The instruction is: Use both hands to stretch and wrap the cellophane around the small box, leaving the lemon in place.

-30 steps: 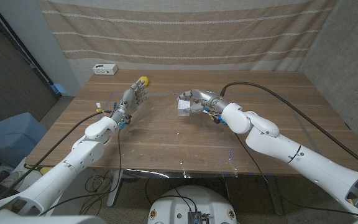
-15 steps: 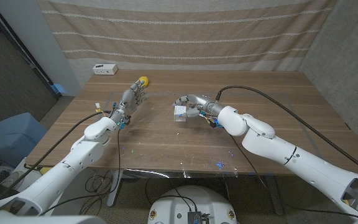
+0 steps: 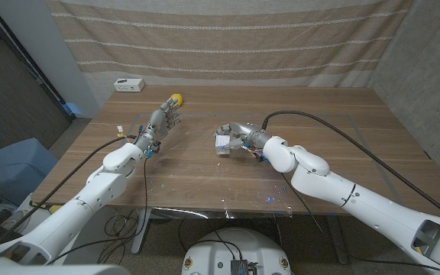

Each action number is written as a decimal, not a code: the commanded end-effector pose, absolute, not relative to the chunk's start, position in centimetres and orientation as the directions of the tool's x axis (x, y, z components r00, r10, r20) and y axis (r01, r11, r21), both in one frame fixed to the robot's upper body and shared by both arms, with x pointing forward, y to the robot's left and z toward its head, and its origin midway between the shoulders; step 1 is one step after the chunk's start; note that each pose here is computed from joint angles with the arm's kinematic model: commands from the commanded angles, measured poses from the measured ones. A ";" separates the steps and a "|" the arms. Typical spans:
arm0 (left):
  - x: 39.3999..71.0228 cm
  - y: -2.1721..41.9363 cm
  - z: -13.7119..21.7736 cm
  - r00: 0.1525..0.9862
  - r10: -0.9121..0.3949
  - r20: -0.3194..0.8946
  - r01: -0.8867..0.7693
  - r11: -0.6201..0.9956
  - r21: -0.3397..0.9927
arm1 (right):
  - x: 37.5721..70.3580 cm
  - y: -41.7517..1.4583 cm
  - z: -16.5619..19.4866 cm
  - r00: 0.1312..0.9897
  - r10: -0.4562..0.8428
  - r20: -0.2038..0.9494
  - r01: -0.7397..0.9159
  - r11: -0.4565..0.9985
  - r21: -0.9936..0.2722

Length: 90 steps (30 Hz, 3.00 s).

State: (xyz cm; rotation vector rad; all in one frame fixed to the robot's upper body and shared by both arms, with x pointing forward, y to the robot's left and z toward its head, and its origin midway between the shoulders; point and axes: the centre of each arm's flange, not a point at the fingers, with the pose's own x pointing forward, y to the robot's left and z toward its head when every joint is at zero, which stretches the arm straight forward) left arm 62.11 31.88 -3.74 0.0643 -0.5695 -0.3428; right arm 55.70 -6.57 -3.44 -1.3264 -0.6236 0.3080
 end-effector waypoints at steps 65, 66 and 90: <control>59.7 35.0 -3.5 0.674 -0.280 0.683 -0.164 0.845 0.509 | 52.9 -13.3 -3.2 0.888 0.103 0.448 0.388 0.355 -0.851; 59.6 35.1 -3.6 0.667 -0.284 0.689 -0.176 0.838 0.516 | 52.8 -13.4 -3.3 0.890 0.088 0.446 0.392 0.347 -0.852; 58.3 35.3 -6.2 0.586 -0.428 0.688 -0.311 0.666 0.678 | 52.7 -15.9 -4.9 0.927 -0.235 0.293 0.332 0.145 -0.932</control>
